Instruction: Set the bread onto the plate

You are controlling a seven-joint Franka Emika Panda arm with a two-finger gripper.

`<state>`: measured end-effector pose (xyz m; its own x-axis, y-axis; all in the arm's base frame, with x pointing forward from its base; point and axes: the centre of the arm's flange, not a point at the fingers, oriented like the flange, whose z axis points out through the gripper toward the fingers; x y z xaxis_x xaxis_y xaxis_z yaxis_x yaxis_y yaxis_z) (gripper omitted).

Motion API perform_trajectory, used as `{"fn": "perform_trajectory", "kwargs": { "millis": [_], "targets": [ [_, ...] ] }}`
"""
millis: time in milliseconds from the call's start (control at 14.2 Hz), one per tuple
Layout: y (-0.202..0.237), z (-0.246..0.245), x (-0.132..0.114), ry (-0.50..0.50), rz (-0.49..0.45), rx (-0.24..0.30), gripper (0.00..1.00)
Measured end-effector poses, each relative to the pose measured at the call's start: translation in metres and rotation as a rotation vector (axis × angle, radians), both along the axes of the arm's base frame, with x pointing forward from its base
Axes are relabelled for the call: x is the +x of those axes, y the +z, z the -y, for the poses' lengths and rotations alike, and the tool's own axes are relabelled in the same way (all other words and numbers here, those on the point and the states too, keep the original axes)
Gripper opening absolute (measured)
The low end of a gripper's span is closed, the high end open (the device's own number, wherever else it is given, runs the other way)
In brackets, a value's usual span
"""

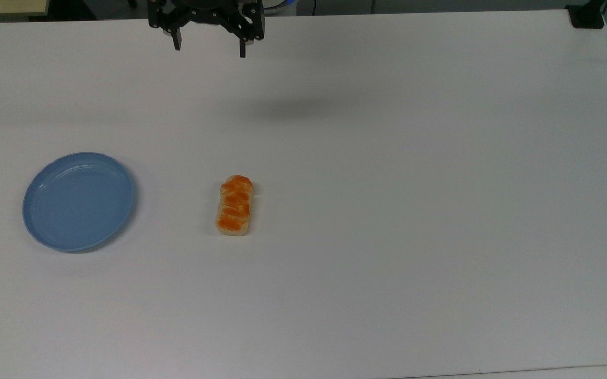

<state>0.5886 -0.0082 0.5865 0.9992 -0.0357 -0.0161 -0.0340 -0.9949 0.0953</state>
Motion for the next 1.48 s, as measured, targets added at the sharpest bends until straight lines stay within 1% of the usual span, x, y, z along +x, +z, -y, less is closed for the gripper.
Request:
{"fn": "perform_trajectory", "kwargs": {
  "millis": [212, 494, 565, 777, 918, 1200, 1482],
  "targets": [
    [-0.008, 0.0, 0.006, 0.002, 0.003, 0.002, 1.0],
    [-0.038, -0.003, 0.036, 0.006, 0.075, 0.033, 1.0],
    [-0.049, -0.003, 0.044, 0.006, 0.088, 0.035, 1.0],
    [-0.096, -0.002, 0.066, -0.001, 0.084, 0.035, 1.0],
    [-0.139, 0.003, 0.085, -0.041, 0.1, 0.036, 1.0],
    [-0.193, 0.004, 0.101, -0.071, 0.092, 0.037, 1.0],
    [-0.228, 0.004, 0.111, -0.14, 0.111, 0.041, 1.0]
  ]
}}
